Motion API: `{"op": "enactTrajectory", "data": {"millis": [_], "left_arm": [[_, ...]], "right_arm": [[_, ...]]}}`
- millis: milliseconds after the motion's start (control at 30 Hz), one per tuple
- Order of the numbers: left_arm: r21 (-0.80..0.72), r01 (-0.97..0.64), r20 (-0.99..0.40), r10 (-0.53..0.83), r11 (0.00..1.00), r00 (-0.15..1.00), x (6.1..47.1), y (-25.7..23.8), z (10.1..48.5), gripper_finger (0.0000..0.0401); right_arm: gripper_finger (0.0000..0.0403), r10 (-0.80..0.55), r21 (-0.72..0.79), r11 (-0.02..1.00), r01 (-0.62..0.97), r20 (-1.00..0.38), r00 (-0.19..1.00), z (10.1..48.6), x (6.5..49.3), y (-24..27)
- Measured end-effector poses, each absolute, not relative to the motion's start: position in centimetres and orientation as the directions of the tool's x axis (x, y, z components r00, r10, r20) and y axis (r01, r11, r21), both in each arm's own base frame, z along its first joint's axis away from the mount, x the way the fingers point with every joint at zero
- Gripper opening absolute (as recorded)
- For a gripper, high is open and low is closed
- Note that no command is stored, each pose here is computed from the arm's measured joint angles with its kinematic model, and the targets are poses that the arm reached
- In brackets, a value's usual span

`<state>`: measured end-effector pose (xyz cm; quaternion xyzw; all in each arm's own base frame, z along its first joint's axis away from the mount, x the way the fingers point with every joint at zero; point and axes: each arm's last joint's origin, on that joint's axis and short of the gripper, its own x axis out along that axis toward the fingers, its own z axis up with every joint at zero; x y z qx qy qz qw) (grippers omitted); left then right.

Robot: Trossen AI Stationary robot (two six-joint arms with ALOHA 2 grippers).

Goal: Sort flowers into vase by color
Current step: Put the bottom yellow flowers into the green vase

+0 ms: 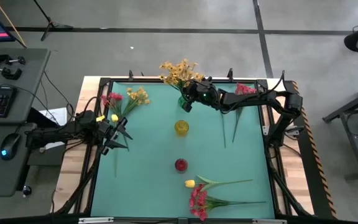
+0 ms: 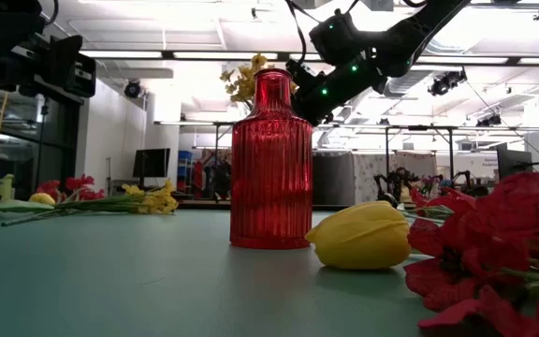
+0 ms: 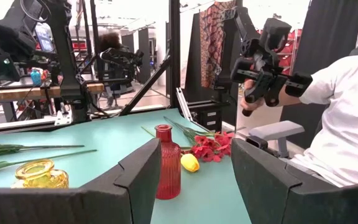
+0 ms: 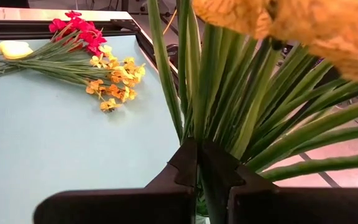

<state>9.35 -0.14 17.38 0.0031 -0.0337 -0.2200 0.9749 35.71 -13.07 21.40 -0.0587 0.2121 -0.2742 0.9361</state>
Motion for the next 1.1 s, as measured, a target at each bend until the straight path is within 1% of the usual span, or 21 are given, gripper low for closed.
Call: {"op": "enactTrajectory", "data": {"millis": [300, 400, 500, 700, 833, 967, 1100], "left_arm": [[0.021, 0.429, 0.064, -0.429, 0.903, 0.901, 9.4, -0.1, 17.4, 0.0184], [0.020, 0.429, 0.064, -0.429, 0.903, 0.901, 9.4, -0.1, 17.4, 0.0184], [0.021, 0.429, 0.064, -0.429, 0.903, 0.901, 9.4, -0.1, 17.4, 0.0184], [0.021, 0.429, 0.064, -0.429, 0.903, 0.901, 9.4, -0.1, 17.4, 0.0184], [0.021, 0.429, 0.064, -0.429, 0.903, 0.901, 9.4, -0.1, 17.4, 0.0184], [0.020, 0.429, 0.064, -0.429, 0.903, 0.901, 9.4, -0.1, 17.4, 0.0184], [0.020, 0.429, 0.064, -0.429, 0.903, 0.901, 9.4, -0.1, 17.4, 0.0184]], "right_arm": [[0.0001, -0.567, -0.280, 0.823, 0.495, -0.362, 0.739, 21.4, 35.6, -13.2], [0.0013, -0.570, -0.277, 0.821, 0.498, -0.362, 0.738, 21.4, 35.6, -13.2], [0.0046, -0.569, -0.261, 0.823, 0.505, -0.365, 0.737, 21.4, 35.6, -13.2], [0.0136, -0.560, -0.257, 0.828, 0.498, -0.364, 0.744, 21.4, 35.8, -12.8], [0.0185, -0.555, -0.263, 0.832, 0.489, -0.358, 0.751, 21.6, 35.9, -12.2], [0.0216, -0.555, -0.284, 0.831, 0.478, -0.368, 0.746, 22.1, 35.6, -11.9], [0.0227, -0.569, -0.300, 0.822, 0.485, -0.382, 0.728, 22.9, 35.0, -11.6]]}}
